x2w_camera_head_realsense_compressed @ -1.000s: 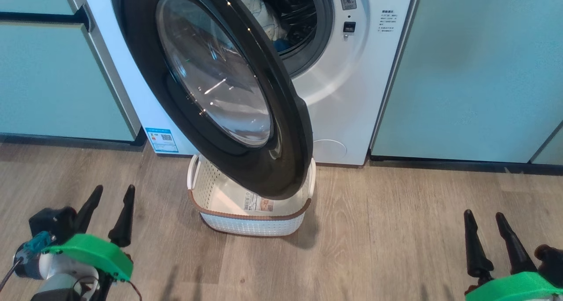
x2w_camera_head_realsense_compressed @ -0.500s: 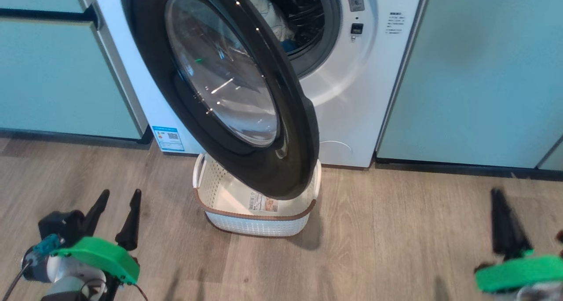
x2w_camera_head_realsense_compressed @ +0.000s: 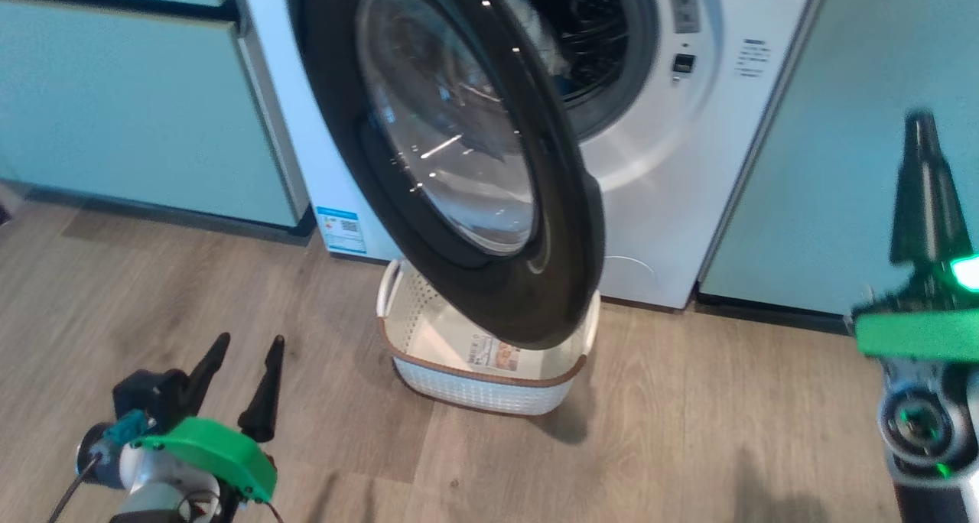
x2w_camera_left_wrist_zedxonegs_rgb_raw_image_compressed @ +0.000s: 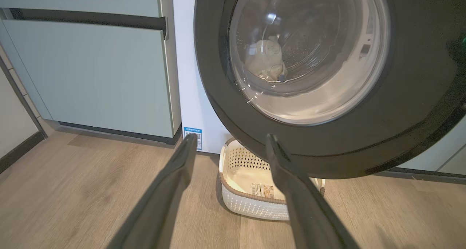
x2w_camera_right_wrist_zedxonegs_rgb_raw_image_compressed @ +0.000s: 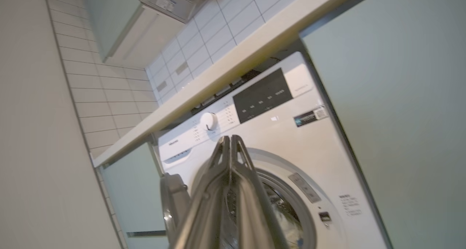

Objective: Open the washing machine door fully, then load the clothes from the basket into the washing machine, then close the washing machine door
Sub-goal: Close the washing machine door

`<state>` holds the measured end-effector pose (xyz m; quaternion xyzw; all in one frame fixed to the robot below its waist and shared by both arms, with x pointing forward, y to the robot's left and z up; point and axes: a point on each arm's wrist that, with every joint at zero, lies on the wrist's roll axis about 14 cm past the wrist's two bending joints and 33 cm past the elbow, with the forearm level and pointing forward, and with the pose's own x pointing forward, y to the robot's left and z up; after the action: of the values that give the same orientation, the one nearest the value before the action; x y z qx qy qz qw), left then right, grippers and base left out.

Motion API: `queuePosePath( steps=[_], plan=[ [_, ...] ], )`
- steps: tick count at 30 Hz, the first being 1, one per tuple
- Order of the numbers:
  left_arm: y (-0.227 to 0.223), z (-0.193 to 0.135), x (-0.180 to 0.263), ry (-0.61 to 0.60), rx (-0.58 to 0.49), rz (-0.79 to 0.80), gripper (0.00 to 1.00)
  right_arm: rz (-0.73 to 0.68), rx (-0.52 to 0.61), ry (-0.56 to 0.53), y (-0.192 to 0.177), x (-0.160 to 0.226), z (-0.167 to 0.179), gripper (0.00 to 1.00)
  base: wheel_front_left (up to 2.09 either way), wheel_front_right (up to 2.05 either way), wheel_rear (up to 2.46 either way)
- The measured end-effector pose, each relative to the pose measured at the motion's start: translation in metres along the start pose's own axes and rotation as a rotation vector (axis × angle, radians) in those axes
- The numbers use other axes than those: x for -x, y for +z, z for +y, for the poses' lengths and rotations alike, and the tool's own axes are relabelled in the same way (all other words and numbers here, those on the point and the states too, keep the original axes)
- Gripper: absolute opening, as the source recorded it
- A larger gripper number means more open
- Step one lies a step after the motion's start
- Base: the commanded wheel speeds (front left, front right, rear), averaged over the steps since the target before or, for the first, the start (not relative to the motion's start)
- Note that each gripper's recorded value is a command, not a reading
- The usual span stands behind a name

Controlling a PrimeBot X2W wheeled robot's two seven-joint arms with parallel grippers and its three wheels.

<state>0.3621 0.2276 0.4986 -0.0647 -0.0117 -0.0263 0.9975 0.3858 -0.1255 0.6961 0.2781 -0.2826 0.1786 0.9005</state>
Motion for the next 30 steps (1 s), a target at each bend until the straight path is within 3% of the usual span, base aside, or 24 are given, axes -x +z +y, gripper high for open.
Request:
queuePosePath(
  steps=[6, 14, 20, 30],
  plan=[
    [0.0, 0.005, 0.01, 0.02, -0.009, -0.001, 1.0, -0.034, -0.075, 0.23, 0.001, -0.031, 0.073, 0.0, 0.0, 0.0, 0.0],
    [0.006, 0.016, 0.017, 0.055, -0.02, -0.018, 1.0, 0.062, -0.159, 0.479, -0.032, -0.029, 0.156, 0.0, 0.0, 0.0, 0.0],
    [0.006, 0.019, 0.023, 0.069, -0.022, -0.016, 1.0, 0.216, -0.171, 0.731, -0.078, 0.007, 0.228, 0.0, 0.0, 0.0, 0.0],
    [0.01, 0.021, 0.024, 0.08, -0.029, -0.028, 1.0, 0.492, -0.162, 0.873, -0.152, 0.079, 0.259, 0.0, 0.0, 0.0, 0.0]
  ],
)
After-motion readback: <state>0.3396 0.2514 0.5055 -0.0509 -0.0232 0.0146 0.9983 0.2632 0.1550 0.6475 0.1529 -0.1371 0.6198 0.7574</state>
